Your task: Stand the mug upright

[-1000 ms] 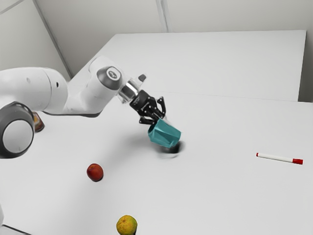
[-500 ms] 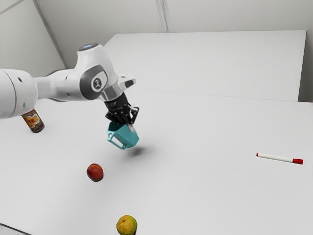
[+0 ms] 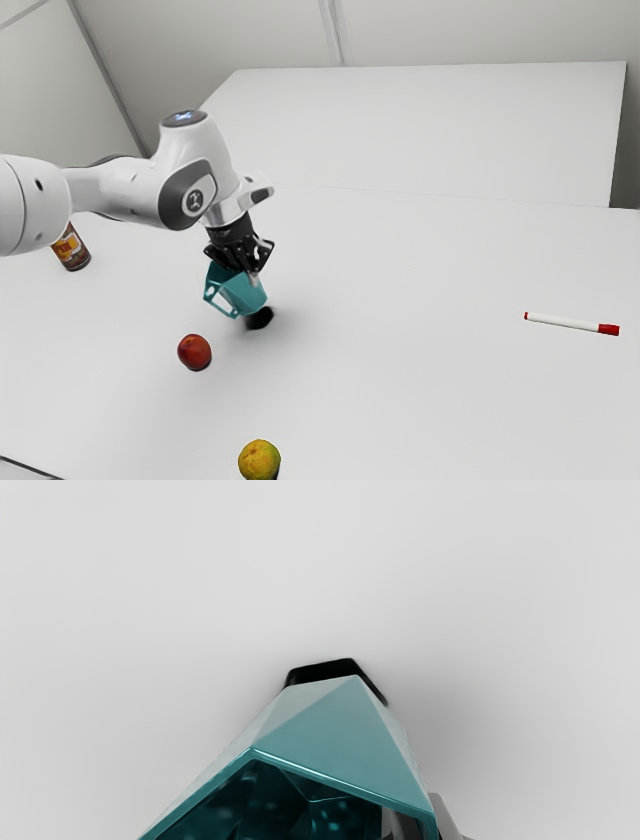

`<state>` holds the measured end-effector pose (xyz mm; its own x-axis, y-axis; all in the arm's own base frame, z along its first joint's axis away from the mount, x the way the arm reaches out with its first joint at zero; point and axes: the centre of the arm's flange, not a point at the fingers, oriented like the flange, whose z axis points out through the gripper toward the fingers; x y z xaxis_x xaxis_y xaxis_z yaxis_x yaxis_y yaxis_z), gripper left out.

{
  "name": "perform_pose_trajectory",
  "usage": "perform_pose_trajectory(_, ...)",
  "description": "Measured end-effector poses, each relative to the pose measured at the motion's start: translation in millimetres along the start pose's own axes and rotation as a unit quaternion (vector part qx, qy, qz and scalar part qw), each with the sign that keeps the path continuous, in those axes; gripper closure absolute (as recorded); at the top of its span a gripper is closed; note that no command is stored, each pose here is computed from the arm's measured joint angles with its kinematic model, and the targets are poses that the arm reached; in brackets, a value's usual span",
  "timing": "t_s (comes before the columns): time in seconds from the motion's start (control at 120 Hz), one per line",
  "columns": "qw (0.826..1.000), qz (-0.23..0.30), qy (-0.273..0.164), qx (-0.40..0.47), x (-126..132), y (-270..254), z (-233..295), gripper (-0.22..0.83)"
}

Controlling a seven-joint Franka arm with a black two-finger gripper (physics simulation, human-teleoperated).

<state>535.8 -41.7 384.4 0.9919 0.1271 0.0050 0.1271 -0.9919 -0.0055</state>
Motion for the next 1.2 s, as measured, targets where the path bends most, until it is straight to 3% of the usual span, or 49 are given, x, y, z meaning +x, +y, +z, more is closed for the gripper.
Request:
perform_pose_trajectory(0.433, 1.0, -0.009, -0.016, 0.009, 7, 5, 33, 0.78)
perform_pose_trajectory(0.608, 1.0, -0.006, -0.013, 0.007, 7, 11, 32, 0.4)
perform_pose_trajectory(0.742, 1.0, -0.006, -0.011, 0.006, 6, 12, 29, 0.21)
perform_pose_trajectory(0.933, 1.0, -0.003, -0.004, 0.005, 4, 16, 19, 0.09)
perform_pose_trajectory(1.2, 0.999, -0.005, 0.041, -0.002, 2, 13, -31, 0.02)
